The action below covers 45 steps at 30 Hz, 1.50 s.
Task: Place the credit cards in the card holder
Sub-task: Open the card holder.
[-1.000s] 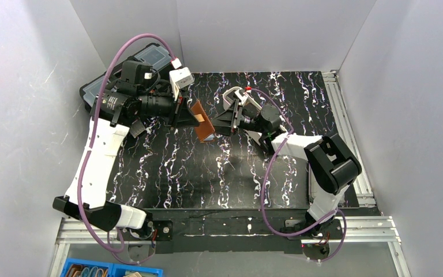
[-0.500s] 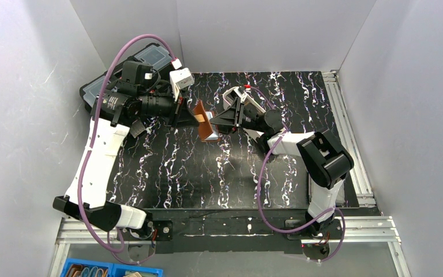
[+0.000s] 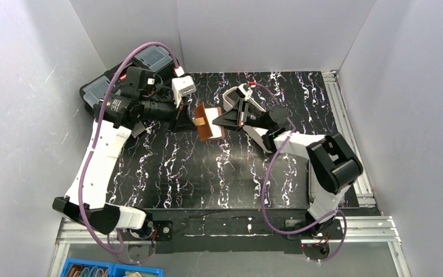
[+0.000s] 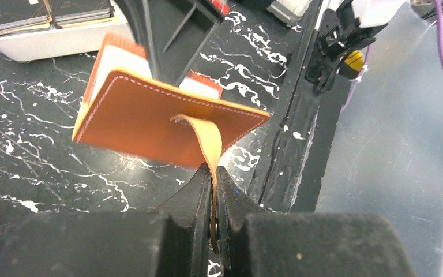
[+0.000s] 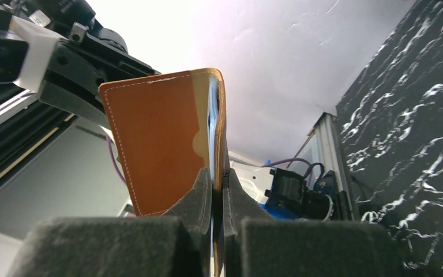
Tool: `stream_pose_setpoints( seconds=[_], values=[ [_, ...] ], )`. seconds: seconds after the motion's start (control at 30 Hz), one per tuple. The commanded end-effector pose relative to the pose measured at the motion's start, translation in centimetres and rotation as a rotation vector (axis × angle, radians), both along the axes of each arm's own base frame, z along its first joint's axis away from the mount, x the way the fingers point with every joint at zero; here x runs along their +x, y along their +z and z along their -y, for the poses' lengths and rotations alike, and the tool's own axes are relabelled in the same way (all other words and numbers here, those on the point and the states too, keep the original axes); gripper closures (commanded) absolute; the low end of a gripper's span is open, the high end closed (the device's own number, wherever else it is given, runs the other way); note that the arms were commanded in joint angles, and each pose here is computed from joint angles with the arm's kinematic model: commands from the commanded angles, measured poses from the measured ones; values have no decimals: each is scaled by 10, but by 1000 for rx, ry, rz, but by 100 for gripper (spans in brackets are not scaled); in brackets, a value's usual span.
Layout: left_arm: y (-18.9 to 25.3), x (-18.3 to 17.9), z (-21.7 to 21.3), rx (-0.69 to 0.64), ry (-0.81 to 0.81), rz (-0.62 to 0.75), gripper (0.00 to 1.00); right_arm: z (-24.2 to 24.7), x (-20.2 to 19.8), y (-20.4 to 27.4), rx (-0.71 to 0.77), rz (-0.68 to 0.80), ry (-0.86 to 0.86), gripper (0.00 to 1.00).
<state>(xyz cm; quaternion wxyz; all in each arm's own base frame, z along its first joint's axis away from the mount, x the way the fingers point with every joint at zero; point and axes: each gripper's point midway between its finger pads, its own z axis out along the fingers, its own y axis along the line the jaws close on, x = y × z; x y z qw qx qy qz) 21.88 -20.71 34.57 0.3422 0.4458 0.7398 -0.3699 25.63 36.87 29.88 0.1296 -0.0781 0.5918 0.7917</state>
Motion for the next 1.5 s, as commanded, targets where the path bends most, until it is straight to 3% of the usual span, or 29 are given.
stream_pose_setpoints(
  seconds=[0.0,0.23,0.33,0.4,0.43,0.67,0.87,1.03,1.23,1.47],
  values=[
    [-8,-14,-15,61,-4,57,100,31,5,30,-37,156,-107,99],
    [-83,12,-60,336,163,102,99,53,9,37,-389,436,-286,99],
    [-93,19,-62,352,211,76,61,61,6,40,-444,471,-316,99],
    [-76,27,-55,295,250,88,48,63,3,40,-476,491,-333,99],
    [-47,25,-41,196,222,119,44,63,0,38,-532,528,-348,99],
    [46,-6,-15,-15,48,209,46,61,-8,25,-702,653,-366,99],
    [91,2,-8,-112,85,298,42,54,-14,16,-816,764,-363,99],
    [46,15,9,-115,56,143,38,37,-31,25,-789,825,-335,99],
    [-35,31,5,29,21,111,42,27,-47,32,-769,856,-315,99],
    [-50,6,1,52,-43,30,43,28,-51,41,-726,864,-331,99]
  ],
)
